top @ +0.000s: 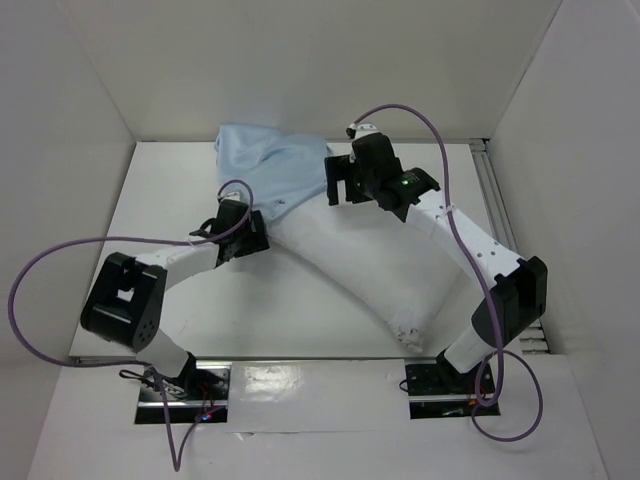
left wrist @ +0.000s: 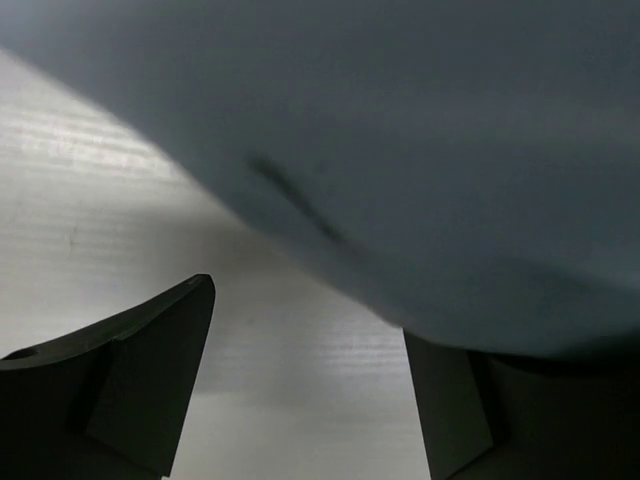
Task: Put the pillow into the pillowcase
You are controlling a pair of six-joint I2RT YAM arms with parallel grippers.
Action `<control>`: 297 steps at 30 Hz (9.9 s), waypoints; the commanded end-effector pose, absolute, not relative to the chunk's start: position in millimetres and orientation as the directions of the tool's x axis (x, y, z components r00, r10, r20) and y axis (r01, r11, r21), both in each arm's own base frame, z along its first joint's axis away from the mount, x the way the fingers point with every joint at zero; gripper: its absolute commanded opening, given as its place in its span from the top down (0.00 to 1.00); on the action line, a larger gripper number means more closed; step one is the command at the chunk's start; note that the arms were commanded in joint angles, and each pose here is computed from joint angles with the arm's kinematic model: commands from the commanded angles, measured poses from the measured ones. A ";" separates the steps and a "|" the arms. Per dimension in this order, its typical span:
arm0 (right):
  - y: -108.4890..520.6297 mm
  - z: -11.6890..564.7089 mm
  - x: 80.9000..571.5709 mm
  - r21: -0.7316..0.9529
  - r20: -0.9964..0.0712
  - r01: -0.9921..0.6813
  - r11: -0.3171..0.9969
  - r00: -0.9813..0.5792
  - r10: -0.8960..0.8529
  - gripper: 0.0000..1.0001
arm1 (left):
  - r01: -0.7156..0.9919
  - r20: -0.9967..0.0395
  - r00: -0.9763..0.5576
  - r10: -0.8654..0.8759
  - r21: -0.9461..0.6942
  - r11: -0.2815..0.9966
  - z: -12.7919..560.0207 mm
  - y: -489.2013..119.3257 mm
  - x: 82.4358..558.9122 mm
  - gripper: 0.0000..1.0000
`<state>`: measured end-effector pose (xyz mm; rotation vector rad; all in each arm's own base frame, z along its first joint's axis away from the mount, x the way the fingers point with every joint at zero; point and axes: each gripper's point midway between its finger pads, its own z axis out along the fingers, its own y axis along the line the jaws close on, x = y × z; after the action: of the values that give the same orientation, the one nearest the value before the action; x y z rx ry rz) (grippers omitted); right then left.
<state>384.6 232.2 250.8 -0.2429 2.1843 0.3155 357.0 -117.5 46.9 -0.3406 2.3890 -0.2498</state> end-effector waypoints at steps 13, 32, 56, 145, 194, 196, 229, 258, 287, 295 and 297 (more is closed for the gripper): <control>202.7 237.1 351.1 0.093 -0.756 -0.265 0.960 -0.646 -0.105 0.00 | -0.155 -0.787 -0.547 -0.287 -0.242 0.958 87.9 -108.9 445.6 0.47; 222.5 187.7 299.4 -0.066 -0.623 -0.517 0.853 -0.647 -0.440 0.00 | -0.163 -0.798 -0.545 -0.258 -0.201 0.966 93.1 -103.2 460.6 1.00; 254.5 340.6 452.1 0.358 -0.894 -0.338 0.871 -0.395 0.214 1.00 | 0.363 -0.767 -0.640 -0.046 -0.355 0.861 168.0 -252.2 383.6 1.00; 219.6 279.8 347.2 0.651 -0.678 -0.278 0.706 -0.632 0.376 1.00 | 0.602 -0.658 -0.750 0.065 -0.639 0.478 375.9 -394.8 326.2 1.00; 111.6 206.5 372.9 0.767 -0.453 0.125 0.630 -0.590 0.668 1.00 | -0.260 -0.736 -0.659 -0.155 0.029 0.965 92.9 -122.5 245.2 0.24; 111.6 206.5 372.9 0.767 -0.453 0.125 0.630 -0.590 0.668 1.00 | -0.293 -0.738 -0.656 -0.160 0.054 0.955 87.1 -117.5 245.6 0.29; 141.9 215.6 389.2 0.795 -0.455 0.075 0.602 -0.582 0.674 1.00 | 0.491 -0.744 -0.649 -0.157 -0.567 0.661 363.0 -331.2 373.0 1.00; 117.4 173.0 311.9 0.467 -0.594 0.042 0.884 -0.725 0.348 0.15 | 0.216 -0.625 -0.778 -0.068 -0.368 0.905 249.8 -202.8 322.8 0.51; 101.5 152.6 336.7 0.511 -0.504 0.193 0.837 -0.722 0.474 0.01 | -0.155 -0.738 -0.668 0.095 0.263 0.952 208.6 -190.3 491.2 0.28; 132.8 123.5 331.0 0.622 -0.432 0.087 0.778 -0.790 0.435 0.01 | -0.152 -0.740 -0.667 0.087 0.250 0.956 214.0 -186.6 489.9 1.00; 143.0 125.1 330.9 0.668 -0.413 0.058 0.742 -0.800 0.435 0.11 | -0.101 -0.746 -0.660 0.090 0.207 0.973 226.0 -194.7 487.0 1.00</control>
<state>336.1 116.6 128.7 0.4506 2.3780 0.7024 492.2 -195.4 188.8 -0.0307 2.3055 0.3689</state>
